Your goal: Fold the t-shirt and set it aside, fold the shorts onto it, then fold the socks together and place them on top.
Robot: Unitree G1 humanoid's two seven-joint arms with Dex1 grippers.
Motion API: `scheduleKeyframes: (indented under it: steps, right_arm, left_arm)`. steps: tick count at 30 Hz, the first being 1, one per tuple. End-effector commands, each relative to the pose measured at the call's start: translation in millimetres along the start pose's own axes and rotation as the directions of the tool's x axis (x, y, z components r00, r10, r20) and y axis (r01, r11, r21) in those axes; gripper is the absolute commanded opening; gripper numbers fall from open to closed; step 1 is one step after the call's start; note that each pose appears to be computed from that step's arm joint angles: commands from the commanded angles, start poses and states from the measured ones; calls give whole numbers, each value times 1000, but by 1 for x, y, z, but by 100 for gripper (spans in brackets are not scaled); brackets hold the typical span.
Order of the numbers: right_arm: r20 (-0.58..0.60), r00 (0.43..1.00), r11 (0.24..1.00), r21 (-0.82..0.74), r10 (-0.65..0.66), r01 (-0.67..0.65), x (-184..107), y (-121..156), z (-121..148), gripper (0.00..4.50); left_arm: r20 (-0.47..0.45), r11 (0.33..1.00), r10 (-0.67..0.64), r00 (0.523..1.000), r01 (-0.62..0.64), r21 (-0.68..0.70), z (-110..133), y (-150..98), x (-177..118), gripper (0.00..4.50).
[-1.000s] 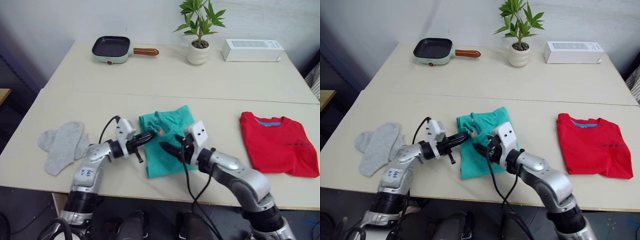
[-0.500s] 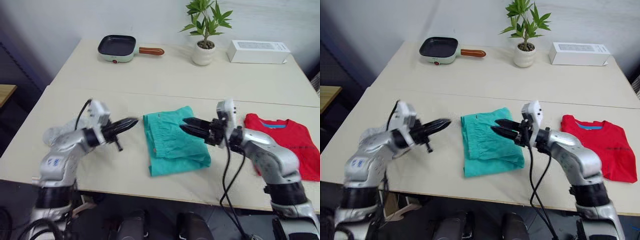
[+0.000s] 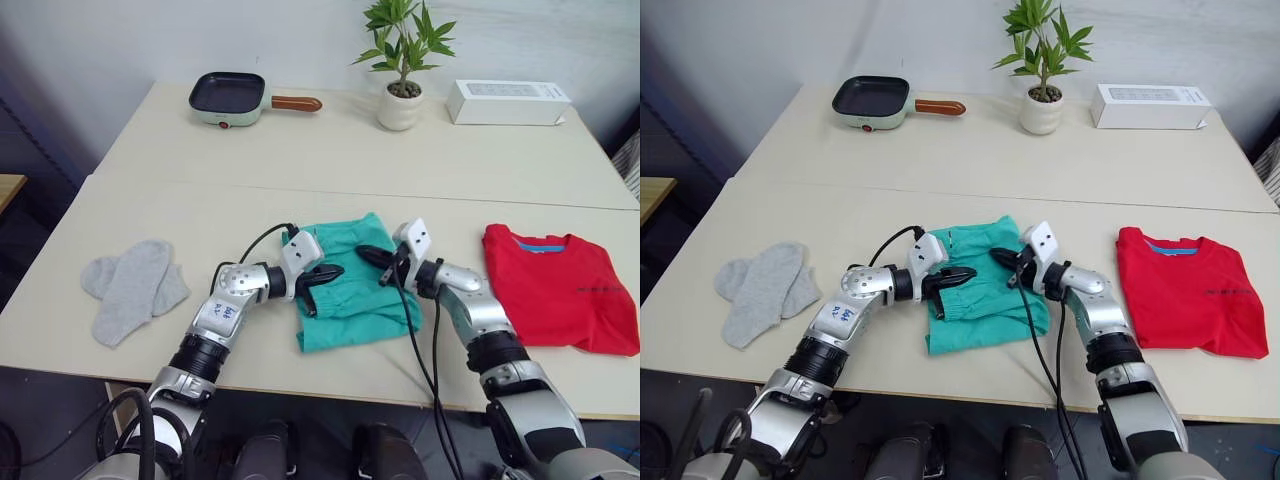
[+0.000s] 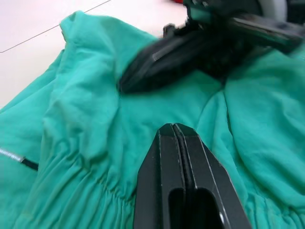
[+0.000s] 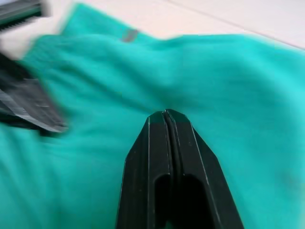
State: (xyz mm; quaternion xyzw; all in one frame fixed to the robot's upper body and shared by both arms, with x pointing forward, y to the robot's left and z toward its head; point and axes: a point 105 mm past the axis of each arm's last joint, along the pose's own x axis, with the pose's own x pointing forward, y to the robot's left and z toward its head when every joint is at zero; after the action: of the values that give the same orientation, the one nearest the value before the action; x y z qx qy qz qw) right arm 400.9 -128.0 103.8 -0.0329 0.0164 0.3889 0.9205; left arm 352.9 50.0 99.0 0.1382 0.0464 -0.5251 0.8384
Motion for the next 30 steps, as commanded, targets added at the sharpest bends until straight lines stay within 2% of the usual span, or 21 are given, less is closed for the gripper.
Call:
scheduleKeyframes:
  steps: [1,4,5,7,10,11,14,18,21,24,27,30]
  right_arm:
    - [-11,991,990,41,-131,131,-18,-31,-1,4]
    - [86,996,987,158,-21,7,-31,-29,26,4]
    - [97,994,977,201,55,-74,-38,-24,36,20]
    - [2,984,912,376,176,-163,-51,-16,38,64]
    - [-258,922,839,532,288,-113,-72,-8,26,168]
    - [-295,904,816,571,309,-92,-76,-8,26,200]
    - [-359,866,781,622,347,-55,-78,-5,26,305]
    - [-380,826,749,658,417,-76,-68,13,16,443]
    - [-387,816,725,686,429,-56,-51,24,6,449]
    - [-329,801,673,730,501,-121,-38,42,10,449]
    - [-299,793,655,739,530,-159,-24,56,14,384]
    - [-265,811,628,762,522,-156,-11,61,19,284]
  left_arm:
    - [-71,999,10,997,-13,-36,-25,-4,-10,0]
    - [-4,1000,-3,1000,3,-16,-16,-5,-13,0]
    - [26,1000,-6,1000,6,-12,-11,-5,-14,0]
    - [61,1000,3,998,-2,-15,-3,-1,-17,0]
    - [76,1000,-7,997,7,5,4,2,-20,0]
    - [76,1000,-13,997,12,11,5,2,-22,0]
    - [70,999,-28,997,27,22,4,2,-25,0]
    - [71,999,-31,997,29,26,4,3,-27,0]
    - [71,999,-31,997,29,24,3,2,-29,0]
    - [60,999,-37,998,35,27,0,1,-31,0]
    - [63,1000,-16,998,15,11,-3,1,-32,0]
    - [42,1000,-3,999,2,22,-9,0,-34,0]
